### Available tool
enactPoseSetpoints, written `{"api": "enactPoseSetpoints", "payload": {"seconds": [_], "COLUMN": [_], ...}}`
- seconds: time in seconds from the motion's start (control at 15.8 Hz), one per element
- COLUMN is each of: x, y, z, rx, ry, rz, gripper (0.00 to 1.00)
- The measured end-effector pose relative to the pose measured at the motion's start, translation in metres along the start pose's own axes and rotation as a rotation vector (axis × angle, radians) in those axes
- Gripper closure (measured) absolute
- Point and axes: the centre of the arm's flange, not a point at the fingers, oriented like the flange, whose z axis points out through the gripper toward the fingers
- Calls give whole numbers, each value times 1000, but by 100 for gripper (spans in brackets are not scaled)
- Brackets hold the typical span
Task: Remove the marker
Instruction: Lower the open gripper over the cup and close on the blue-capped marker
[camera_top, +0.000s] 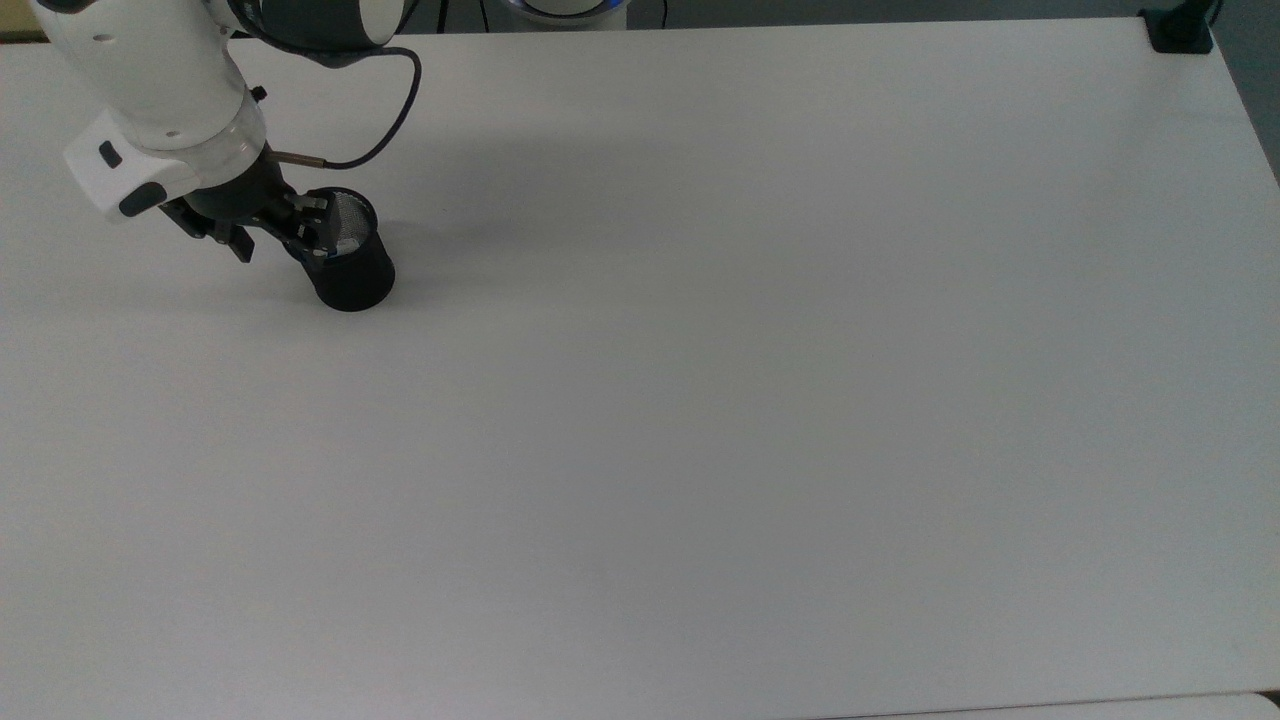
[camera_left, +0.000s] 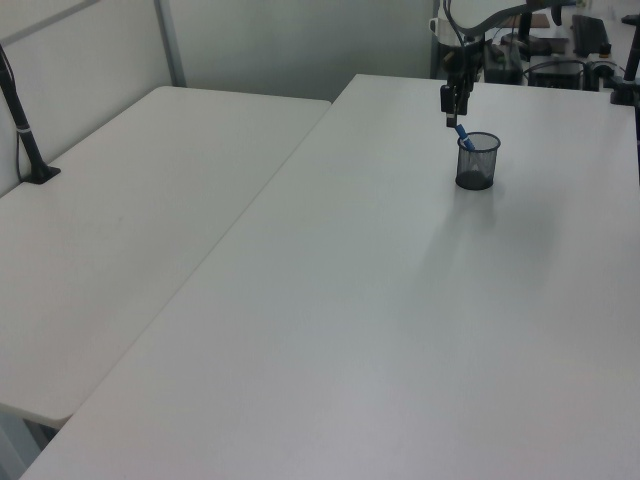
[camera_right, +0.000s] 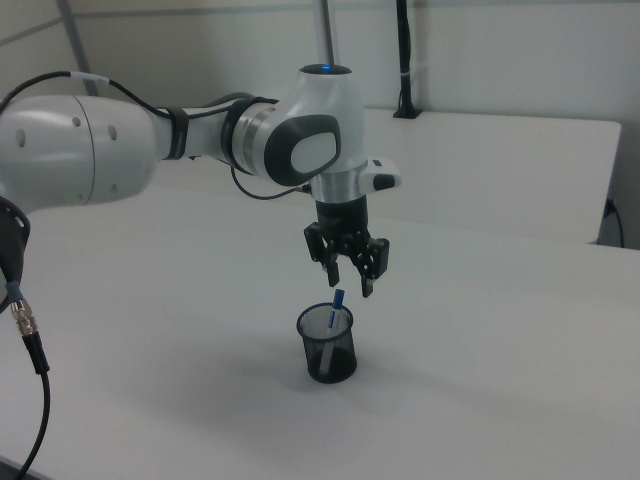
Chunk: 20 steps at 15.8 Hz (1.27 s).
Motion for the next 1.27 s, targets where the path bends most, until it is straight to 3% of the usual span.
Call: {"api": "enactPoseSetpoints", "payload": {"seconds": [0.51,0.7,1.21,1.27], "x": [-9,-9,-8,-8], "y": [-3,-4,-4,-5], "z": [10,11,15,16], "rx": [-12,-12,-11,-11], "ry": [-94,-96,-103,-103], "rz": [-79,-84,-87,-87], "gripper": [37,47,55,62]}}
